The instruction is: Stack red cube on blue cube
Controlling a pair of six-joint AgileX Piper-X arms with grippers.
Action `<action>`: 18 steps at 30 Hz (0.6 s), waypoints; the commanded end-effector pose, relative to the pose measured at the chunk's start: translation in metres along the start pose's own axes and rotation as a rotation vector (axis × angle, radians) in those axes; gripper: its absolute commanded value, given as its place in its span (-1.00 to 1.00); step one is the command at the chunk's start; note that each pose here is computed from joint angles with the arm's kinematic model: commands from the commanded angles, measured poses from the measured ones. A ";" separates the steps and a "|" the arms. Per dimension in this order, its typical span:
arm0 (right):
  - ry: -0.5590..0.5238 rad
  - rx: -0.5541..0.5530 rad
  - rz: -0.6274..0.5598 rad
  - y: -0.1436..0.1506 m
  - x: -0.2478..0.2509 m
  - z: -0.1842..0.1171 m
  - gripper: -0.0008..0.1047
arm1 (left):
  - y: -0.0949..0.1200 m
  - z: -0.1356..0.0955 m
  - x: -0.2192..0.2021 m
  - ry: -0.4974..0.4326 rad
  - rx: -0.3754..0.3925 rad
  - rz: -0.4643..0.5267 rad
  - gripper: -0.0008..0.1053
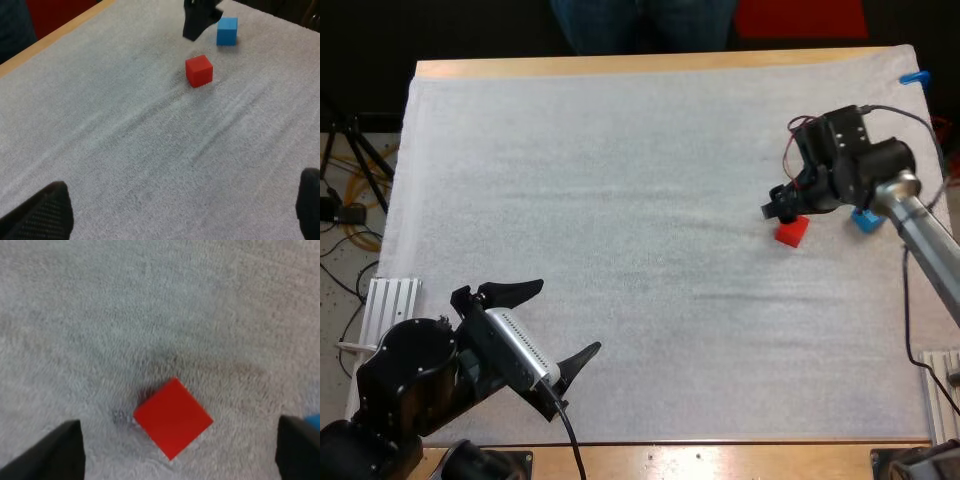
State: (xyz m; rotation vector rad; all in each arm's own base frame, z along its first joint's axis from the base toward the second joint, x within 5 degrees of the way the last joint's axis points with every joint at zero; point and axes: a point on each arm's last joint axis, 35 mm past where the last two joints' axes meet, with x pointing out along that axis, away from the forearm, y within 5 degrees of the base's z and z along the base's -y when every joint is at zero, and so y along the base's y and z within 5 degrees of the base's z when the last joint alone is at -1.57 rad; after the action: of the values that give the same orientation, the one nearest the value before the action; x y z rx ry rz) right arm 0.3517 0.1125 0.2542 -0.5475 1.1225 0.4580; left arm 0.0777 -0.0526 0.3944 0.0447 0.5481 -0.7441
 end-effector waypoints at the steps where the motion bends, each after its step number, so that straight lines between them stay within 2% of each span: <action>1: 0.003 0.000 0.001 0.000 0.005 0.004 0.42 | -0.001 0.002 -0.002 -0.014 0.007 0.007 0.65; 9: 0.138 -0.007 0.055 0.004 0.071 0.001 0.42 | -0.001 0.002 -0.002 -0.014 0.007 0.007 0.65; 15: 0.193 -0.010 0.077 0.007 0.094 -0.003 0.41 | -0.001 0.002 -0.002 -0.014 0.005 0.007 0.65; 17: 0.204 -0.007 0.081 0.008 0.097 -0.005 0.31 | -0.001 0.002 -0.002 -0.014 0.005 0.007 0.65; 18: 0.205 -0.001 0.081 0.008 0.097 -0.005 0.17 | -0.001 0.002 -0.002 -0.014 0.005 0.007 0.65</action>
State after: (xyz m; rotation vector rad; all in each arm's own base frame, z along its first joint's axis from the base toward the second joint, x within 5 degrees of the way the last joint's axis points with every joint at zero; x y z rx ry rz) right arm 0.3769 0.1206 0.1551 -0.5646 1.3633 0.4808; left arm 0.0777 -0.0526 0.3944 0.0447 0.5481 -0.7441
